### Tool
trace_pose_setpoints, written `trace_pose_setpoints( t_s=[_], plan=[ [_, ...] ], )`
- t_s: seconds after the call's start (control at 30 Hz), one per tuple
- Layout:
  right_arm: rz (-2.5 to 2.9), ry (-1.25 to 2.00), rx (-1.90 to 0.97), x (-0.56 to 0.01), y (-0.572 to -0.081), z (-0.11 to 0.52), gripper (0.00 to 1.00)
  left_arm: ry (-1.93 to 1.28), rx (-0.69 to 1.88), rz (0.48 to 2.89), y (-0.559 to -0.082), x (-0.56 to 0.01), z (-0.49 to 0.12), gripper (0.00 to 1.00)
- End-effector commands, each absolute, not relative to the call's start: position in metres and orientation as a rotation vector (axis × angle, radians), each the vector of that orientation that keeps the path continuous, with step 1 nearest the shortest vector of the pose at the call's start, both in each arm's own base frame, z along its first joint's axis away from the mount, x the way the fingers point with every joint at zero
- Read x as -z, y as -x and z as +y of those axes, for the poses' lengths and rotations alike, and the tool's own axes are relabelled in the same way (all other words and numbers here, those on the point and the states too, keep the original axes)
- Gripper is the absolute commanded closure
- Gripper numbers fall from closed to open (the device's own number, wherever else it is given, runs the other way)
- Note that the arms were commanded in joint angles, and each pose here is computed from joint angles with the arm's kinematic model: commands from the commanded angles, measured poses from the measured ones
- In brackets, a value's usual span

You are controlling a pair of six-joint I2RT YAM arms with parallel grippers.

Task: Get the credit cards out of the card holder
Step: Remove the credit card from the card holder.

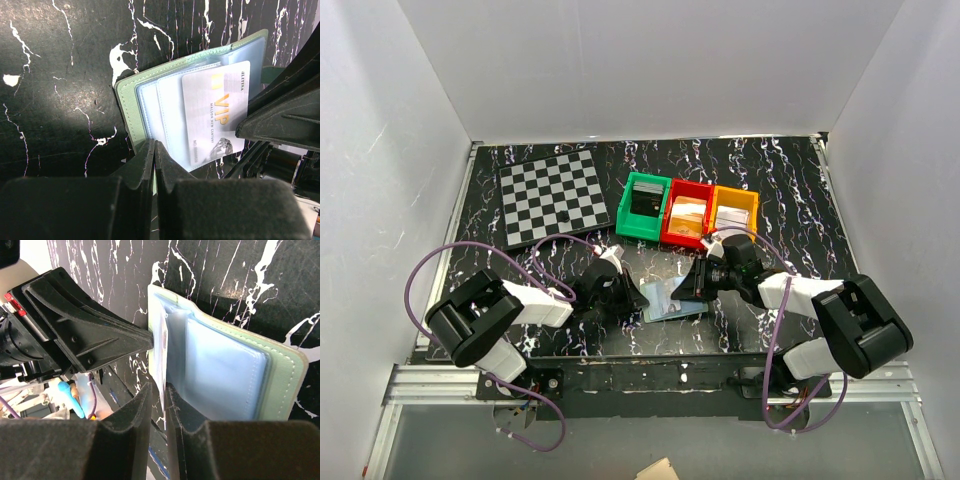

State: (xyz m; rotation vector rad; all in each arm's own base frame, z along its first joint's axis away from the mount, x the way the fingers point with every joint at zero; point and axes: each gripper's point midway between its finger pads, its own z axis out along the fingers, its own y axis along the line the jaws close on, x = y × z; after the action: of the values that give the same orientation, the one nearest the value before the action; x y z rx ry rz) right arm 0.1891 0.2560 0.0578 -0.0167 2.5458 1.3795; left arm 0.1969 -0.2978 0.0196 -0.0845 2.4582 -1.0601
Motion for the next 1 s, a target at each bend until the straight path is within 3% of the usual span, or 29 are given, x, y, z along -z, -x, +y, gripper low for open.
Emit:
trace_pose_setpoints(
  t_s=[0.0, 0.13, 0.43, 0.67, 0.77, 0.97],
  plan=[
    [2.509, 0.066, -1.401, -0.0655, -0.1881, 0.2551, 0.76, 0.066, 0.902, 2.612, -0.1743, 0.0191, -0.2722, 1.0],
    [2.513, 0.059, -1.397, -0.0645, -0.1883, 0.254, 0.79, 0.063, 0.905, 2.609, -0.1743, 0.0181, -0.2726, 1.0],
    [2.515, 0.049, -1.386, -0.064, -0.1892, 0.2513, 0.99, 0.064, 0.906, 2.604, -0.1749, 0.0169, -0.2725, 1.0],
    [2.51, 0.051, -1.397, -0.0651, -0.1888, 0.2502, 0.99, 0.067, 0.91, 2.601, -0.1748, 0.0166, -0.2725, 1.0],
    [2.507, 0.059, -1.423, -0.0663, -0.1884, 0.2527, 0.8, 0.061, 0.913, 2.601, -0.1751, 0.0163, -0.2735, 1.0],
    [2.507, 0.055, -1.427, -0.0662, -0.1899, 0.2538, 0.65, 0.055, 0.921, 2.594, -0.1761, 0.0146, -0.2752, 1.0]
  ],
)
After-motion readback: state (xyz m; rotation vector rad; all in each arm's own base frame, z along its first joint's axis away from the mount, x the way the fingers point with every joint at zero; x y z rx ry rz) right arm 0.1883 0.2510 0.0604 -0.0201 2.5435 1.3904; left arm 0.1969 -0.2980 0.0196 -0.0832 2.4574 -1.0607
